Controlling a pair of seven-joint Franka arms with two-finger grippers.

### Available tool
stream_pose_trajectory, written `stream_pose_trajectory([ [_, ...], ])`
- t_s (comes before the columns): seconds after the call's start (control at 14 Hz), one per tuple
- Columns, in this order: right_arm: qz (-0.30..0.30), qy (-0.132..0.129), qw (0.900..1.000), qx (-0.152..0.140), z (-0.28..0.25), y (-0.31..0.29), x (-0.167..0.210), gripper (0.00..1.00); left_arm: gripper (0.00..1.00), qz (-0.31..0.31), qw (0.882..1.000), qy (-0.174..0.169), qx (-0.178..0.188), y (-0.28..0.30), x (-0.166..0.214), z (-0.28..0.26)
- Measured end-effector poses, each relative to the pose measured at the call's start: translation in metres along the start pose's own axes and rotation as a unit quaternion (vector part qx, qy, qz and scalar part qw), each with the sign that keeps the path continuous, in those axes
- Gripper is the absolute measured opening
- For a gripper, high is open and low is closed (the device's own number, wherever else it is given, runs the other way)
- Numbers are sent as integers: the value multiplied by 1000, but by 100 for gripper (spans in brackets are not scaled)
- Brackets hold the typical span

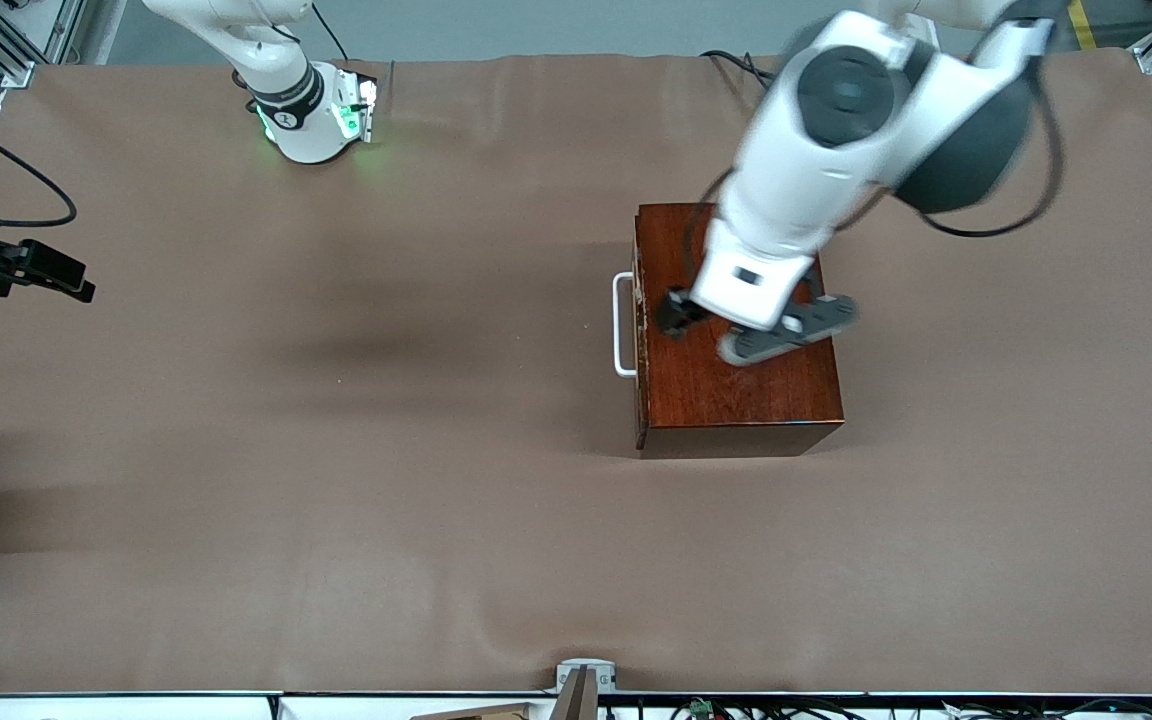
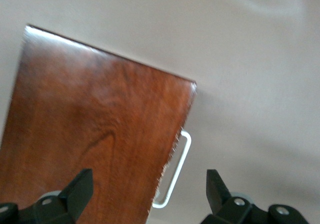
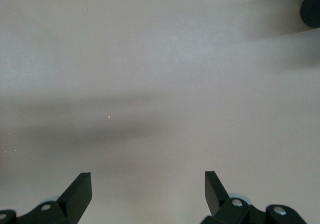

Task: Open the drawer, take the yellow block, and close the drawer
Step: 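Lower the left gripper beside the white drawer handle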

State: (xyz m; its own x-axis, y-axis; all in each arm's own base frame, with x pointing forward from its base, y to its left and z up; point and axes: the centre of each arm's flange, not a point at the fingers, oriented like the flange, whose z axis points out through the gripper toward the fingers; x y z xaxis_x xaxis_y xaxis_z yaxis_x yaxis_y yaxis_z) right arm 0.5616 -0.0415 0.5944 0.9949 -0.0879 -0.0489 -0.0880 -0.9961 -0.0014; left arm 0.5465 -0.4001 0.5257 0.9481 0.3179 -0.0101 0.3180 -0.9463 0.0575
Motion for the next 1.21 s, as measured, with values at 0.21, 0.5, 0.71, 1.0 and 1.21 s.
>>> stream_pose_trajectory([
  [0.21,0,0,1000,0,0,0,0,100,100,23,1000,-7,8,48,-47,45],
  [0.5,0,0,1000,0,0,0,0,100,100,44,999,-4,30,95,-116,91],
  [0.71,0,0,1000,0,0,0,0,100,100,41,999,4,35,111,-140,106],
  [1.0,0,0,1000,0,0,0,0,100,100,38,999,4,37,113,-138,118],
  [1.21,0,0,1000,0,0,0,0,100,100,33,999,5,35,114,-137,116],
])
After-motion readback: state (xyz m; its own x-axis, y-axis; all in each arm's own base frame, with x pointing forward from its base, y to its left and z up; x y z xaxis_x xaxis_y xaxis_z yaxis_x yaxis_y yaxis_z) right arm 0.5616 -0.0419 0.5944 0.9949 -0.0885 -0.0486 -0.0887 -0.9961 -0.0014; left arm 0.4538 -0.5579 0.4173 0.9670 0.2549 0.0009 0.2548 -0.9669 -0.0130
